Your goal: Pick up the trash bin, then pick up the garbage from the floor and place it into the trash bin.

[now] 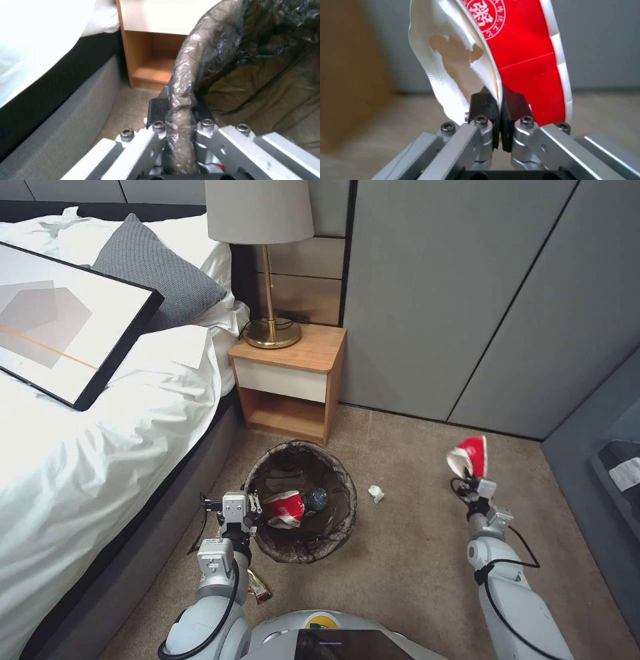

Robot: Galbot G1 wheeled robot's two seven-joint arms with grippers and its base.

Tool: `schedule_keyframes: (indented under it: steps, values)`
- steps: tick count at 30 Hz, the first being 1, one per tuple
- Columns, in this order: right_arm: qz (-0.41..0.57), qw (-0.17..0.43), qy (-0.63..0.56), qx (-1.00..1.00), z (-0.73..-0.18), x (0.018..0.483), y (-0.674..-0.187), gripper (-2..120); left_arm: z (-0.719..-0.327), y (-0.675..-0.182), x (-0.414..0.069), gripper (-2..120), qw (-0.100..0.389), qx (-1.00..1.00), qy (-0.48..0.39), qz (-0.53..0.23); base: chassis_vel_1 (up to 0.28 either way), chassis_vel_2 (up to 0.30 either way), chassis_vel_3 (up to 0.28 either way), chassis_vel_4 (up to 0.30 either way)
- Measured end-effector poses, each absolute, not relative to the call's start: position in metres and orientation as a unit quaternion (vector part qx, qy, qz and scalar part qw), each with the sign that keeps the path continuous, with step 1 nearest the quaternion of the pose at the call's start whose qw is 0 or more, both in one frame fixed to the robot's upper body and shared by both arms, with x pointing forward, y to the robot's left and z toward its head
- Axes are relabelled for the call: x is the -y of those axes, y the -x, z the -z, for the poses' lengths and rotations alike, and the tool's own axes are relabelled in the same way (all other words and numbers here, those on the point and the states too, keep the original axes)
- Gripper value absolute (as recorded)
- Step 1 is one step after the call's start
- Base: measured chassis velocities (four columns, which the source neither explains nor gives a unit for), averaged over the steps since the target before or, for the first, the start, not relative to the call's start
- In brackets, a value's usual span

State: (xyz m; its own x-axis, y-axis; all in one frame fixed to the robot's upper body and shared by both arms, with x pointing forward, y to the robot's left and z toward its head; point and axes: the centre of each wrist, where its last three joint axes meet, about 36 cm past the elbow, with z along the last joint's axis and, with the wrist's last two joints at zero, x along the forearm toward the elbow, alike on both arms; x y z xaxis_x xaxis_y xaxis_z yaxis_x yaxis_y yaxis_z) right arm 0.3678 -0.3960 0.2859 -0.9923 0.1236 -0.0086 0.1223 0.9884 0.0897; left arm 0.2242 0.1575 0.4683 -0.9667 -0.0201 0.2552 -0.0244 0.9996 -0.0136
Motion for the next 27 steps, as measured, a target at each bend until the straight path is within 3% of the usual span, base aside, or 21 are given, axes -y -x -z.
schedule_keyframes:
  steps: [6,10,16,19,27]
  values:
    - [-0.073,0.142,0.166,-0.973,-0.364,0.335,-0.349,0,-0.468,-0.224,-0.157,2,0.129,0.992,-0.011,-0.008,0.000,0.000,0.000,0.000]
    - [-0.083,0.180,0.269,-0.942,-0.404,0.302,-0.335,0,-0.468,-0.224,-0.157,2,0.129,0.992,-0.011,-0.008,0.000,0.000,0.000,0.000]
    - [-0.106,0.191,0.364,-0.905,-0.456,0.267,-0.311,0,-0.468,-0.224,-0.157,2,0.129,0.992,-0.011,-0.008,0.000,0.000,0.000,0.000]
    - [-0.142,0.164,0.401,-0.890,-0.479,0.243,-0.289,0,-0.468,-0.224,-0.157,2,0.128,0.992,-0.011,-0.008,0.000,0.000,0.000,0.000]
    - [-0.165,0.129,0.423,-0.882,-0.479,0.224,-0.273,0,-0.468,-0.224,-0.157,2,0.128,0.992,-0.011,-0.008,0.000,0.000,0.000,0.000]
